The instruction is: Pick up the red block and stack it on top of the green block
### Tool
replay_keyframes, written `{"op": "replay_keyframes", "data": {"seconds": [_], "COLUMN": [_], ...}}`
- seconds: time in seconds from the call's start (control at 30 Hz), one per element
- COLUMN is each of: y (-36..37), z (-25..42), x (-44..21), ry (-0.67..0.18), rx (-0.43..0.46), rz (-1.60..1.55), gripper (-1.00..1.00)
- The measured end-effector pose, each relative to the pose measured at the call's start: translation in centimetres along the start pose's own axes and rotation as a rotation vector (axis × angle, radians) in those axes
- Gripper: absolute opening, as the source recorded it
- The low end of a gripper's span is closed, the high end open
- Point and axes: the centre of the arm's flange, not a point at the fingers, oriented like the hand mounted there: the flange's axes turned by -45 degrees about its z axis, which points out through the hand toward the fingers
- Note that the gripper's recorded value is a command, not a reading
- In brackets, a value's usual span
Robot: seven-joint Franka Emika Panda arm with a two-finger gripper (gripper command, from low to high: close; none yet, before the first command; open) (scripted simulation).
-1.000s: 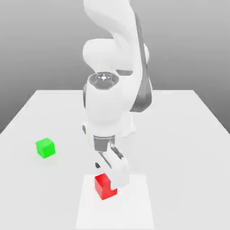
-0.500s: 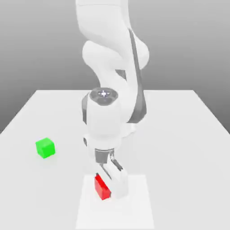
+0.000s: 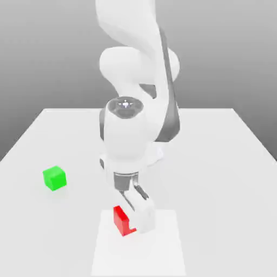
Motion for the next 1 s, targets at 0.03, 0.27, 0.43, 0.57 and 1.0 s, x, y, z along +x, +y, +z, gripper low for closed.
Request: {"op": "replay_keyframes", "data": {"seconds": [0.03, 0.27, 0.43, 0.57, 1.0], "y": [0.0, 0.2, 0.6, 3.0, 13.4], "z": [-0.3, -2.2, -3.5, -3.9, -5.6], "x": [0.0, -0.1, -0.3, 2.0, 8.8], "ry": [0.0, 0.0, 0.003, 0.024, 0.055], "rx": [0.0, 0.008, 0.026, 0.008, -0.064], "rz": [0.0, 0.0, 0.001, -0.057, -0.321], "gripper": [-1.0, -1.0, -1.0, -1.0, -1.0]}}
